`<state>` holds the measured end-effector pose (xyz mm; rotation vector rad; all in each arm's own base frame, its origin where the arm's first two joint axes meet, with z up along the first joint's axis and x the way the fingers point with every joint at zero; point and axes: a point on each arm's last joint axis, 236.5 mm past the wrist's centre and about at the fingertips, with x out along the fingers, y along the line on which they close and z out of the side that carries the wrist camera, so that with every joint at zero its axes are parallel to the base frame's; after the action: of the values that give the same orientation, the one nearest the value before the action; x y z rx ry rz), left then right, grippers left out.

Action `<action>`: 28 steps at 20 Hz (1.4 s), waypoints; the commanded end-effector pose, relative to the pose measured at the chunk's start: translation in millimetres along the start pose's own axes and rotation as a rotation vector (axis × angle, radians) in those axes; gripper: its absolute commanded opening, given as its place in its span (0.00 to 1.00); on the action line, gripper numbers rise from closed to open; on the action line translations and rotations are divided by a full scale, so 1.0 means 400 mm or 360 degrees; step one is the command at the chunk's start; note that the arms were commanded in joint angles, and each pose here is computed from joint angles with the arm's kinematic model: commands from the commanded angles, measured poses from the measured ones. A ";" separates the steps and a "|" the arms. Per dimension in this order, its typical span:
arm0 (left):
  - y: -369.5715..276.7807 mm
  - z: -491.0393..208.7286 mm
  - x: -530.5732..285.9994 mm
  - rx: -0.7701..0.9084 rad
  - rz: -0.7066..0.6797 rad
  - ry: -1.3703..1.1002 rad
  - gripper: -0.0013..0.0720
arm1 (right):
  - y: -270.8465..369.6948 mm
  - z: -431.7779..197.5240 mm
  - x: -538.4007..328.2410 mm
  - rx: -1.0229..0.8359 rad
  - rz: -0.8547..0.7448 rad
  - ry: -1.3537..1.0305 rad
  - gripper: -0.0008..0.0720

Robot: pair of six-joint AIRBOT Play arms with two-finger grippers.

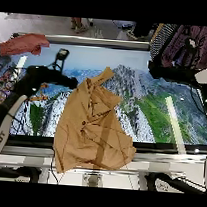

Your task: Fold the clothes and pants, and hang the long-sleeved shirts on hangers.

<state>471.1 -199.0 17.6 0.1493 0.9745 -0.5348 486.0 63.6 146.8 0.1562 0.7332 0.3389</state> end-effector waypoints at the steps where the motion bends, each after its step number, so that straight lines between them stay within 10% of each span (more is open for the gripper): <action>1: -0.071 -0.035 0.099 0.0096 -0.0060 0.0077 0.69 | 0.076 -0.093 0.103 -0.0090 0.0145 0.0214 0.80; 9: -0.134 -0.017 0.178 0.0194 -0.0070 -0.0005 0.68 | 0.421 -0.453 0.304 -0.0812 0.0701 0.0768 0.80; 10: -0.130 -0.013 0.183 0.0191 -0.0063 -0.0020 0.59 | 0.448 -0.483 0.299 -0.0895 0.0760 0.0808 0.80; 12: -0.120 -0.017 0.192 0.0193 -0.0048 -0.0015 0.05 | 0.486 -0.529 0.282 -0.1024 0.0862 0.0876 0.80; 28: 0.197 -0.112 -0.381 0.0121 0.0456 0.0226 0.05 | 0.616 -0.577 0.304 -0.1003 0.1134 0.0804 0.79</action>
<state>453.4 -96.8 85.7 0.3897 0.9486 -0.3429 343.4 333.7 -41.3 -0.3231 1.0708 1.3065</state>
